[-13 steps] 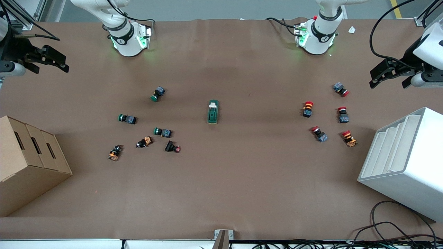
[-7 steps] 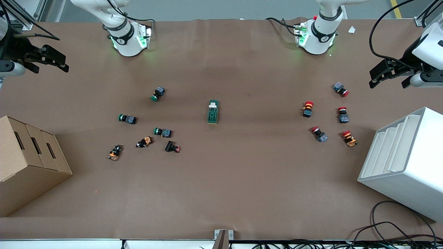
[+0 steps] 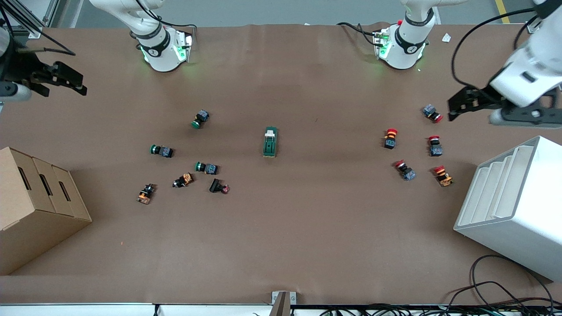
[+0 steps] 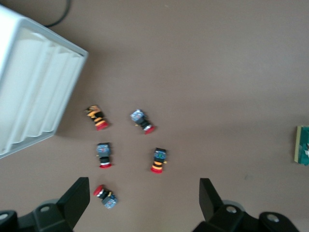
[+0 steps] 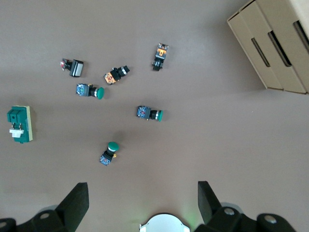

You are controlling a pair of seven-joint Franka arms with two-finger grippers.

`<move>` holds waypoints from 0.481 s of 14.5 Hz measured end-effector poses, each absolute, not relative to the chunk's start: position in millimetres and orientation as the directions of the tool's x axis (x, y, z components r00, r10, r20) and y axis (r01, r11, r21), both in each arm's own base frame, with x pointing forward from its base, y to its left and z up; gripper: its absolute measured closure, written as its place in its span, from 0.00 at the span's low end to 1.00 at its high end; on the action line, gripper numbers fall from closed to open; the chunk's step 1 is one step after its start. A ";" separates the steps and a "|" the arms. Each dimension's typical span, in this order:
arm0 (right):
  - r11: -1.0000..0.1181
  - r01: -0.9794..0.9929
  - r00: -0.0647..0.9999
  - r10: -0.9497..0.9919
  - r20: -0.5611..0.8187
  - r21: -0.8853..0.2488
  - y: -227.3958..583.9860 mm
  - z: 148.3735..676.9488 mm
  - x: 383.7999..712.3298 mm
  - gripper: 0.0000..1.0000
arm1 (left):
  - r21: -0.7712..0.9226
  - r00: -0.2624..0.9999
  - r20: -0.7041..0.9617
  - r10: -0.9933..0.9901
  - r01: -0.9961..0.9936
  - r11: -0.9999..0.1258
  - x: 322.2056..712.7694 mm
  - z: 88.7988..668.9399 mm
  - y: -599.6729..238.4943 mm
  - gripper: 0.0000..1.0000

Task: Close load switch with both arms
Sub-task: 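Reach the left gripper toward the green knife switch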

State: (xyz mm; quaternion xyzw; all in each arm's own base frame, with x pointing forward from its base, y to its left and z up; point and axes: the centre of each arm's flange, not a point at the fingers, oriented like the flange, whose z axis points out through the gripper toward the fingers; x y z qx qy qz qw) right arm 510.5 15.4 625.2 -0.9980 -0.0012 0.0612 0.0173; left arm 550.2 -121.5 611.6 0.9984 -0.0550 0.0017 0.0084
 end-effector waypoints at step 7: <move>-1.000 -0.014 0.966 -0.007 -0.259 -0.027 9.4 530.6 571.8 0.00 | 0.023 0.995 -0.095 0.040 0.043 -0.999 514.3 540.9 -289.5 0.00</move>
